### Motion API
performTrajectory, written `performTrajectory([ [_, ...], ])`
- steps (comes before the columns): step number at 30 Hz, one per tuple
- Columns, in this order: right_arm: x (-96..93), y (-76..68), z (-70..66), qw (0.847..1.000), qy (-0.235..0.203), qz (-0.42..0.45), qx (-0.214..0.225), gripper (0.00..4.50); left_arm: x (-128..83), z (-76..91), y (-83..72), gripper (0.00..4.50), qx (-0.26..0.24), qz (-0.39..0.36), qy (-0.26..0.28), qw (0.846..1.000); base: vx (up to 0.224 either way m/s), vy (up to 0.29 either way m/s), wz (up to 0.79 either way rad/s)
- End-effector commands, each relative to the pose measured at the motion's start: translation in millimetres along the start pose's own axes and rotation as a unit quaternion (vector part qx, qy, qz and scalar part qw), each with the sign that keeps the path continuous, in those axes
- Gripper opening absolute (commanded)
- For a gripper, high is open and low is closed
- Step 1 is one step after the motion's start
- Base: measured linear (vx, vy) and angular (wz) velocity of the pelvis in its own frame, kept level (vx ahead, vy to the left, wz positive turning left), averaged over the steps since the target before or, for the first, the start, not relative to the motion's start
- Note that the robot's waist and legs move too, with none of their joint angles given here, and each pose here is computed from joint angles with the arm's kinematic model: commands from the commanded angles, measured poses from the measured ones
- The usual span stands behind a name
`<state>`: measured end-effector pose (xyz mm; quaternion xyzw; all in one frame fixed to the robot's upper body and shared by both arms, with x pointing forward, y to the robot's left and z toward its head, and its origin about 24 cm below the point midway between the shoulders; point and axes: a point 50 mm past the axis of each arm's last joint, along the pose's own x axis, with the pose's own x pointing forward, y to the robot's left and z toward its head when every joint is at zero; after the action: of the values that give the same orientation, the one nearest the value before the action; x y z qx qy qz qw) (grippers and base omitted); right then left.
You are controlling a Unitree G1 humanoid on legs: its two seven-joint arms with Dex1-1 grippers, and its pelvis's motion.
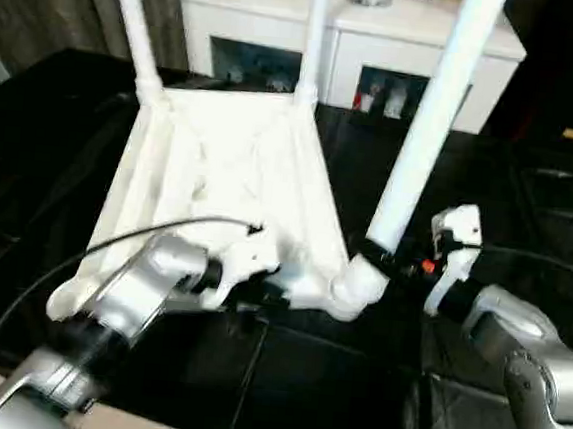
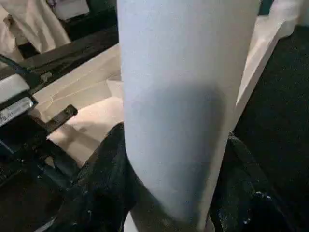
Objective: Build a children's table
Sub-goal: Insert table leg to table base
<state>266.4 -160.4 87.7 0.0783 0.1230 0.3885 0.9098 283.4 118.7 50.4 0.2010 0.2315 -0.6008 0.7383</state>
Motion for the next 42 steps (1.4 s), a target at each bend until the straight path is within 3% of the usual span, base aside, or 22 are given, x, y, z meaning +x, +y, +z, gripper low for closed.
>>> performTrajectory([
  [1, 0.0, 4.5, 0.1, 1.0, 0.013, 0.023, 0.004, 1.86, -2, -11.5, -5.4, 0.0, -0.027, 0.0, 0.018, 0.999, 0.0, 0.0, 0.0],
  [10, 8.1, -1.4, -4.3, 0.999, 0.029, 0.02, 0.027, 1.86, -9, -4.1, -13.4, 0.0, -0.014, -0.009, 0.019, 1.0, 0.0, 0.0, 0.0],
  [24, 16.2, -2.6, -19.3, 0.997, 0.061, 0.025, 0.035, 1.86, -9, 1.6, -10.9, 0.0, -0.013, 0.003, 0.014, 1.0, 0.0, 0.0, 0.0],
  [28, 17.0, -7.7, -21.3, 0.998, 0.047, -0.003, 0.035, 1.86, -8, 2.8, -9.2, 0.0, -0.014, 0.011, 0.008, 1.0, 0.0, 0.0, 0.0],
  [34, 6.5, -9.1, -37.9, 0.996, -0.007, -0.041, 0.074, 1.86, -5, 6.8, -3.6, 0.0, -0.036, 0.034, -0.016, 0.999, 0.0, 0.0, 0.0],
  [36, 2.6, -7.3, -45.5, 0.997, -0.011, -0.048, 0.06, 1.86, -4, 8.5, -0.9, 0.0, -0.038, 0.045, -0.022, 0.998, 0.0, 0.0, 0.0],
  [42, -2.3, -8.0, -51.0, 0.994, -0.059, -0.081, 0.049, 1.86, -4, 11.2, 2.3, 0.0, -0.038, 0.055, -0.029, 0.997, 0.0, 0.0, 0.0],
])
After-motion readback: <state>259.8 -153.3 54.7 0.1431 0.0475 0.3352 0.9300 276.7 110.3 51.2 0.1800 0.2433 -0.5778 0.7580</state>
